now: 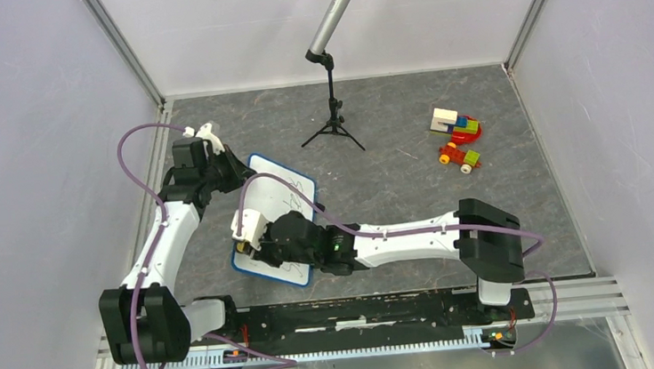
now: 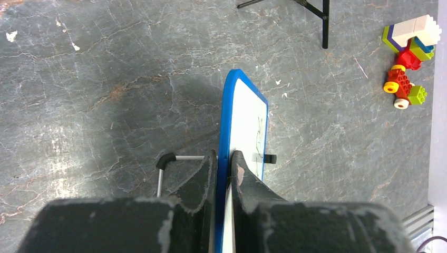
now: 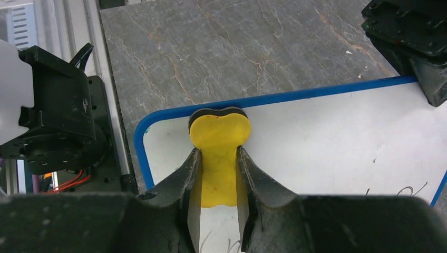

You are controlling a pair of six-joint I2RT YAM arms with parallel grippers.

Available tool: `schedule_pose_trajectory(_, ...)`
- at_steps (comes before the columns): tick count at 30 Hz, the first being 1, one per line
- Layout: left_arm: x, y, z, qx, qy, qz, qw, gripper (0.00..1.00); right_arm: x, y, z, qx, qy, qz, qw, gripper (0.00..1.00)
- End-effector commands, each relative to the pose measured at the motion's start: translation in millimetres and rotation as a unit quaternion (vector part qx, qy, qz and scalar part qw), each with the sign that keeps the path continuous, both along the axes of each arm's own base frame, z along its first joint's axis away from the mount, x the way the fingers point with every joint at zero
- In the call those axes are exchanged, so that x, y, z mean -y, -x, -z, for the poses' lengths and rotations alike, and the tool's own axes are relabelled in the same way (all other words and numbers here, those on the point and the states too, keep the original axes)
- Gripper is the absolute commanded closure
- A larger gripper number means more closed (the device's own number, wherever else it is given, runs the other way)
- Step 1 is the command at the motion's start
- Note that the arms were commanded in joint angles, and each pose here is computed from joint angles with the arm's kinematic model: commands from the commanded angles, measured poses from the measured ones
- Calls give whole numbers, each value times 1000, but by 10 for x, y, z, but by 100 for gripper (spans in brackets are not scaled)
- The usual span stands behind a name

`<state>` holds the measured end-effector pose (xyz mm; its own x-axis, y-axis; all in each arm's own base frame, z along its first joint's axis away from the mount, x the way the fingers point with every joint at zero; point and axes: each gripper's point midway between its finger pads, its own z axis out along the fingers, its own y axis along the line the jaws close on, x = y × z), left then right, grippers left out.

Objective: Erase the whiteboard

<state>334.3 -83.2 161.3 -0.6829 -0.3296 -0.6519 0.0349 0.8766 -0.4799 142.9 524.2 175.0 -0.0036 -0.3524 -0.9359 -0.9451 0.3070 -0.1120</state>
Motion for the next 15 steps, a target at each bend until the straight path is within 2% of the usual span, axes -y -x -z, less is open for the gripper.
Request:
schedule_pose_trajectory(1,-115,67,130,-27,-20,-42,999,98,13,265,182,-14,6,-37,999,84)
schedule_pose_trajectory(8,-117,79,117,-25,-19,-44,999,98,487,326,809,-45,80,-11,996,84)
schedule_pose_trajectory(12,-90,87,78,-15,-14,-38,999,98,585,293,792,-24,94,8,995,84)
schedule_pose_trajectory(15,-104,85,61,-11,-16,-41,999,98,389,326,540,-14,73,-1,997,84)
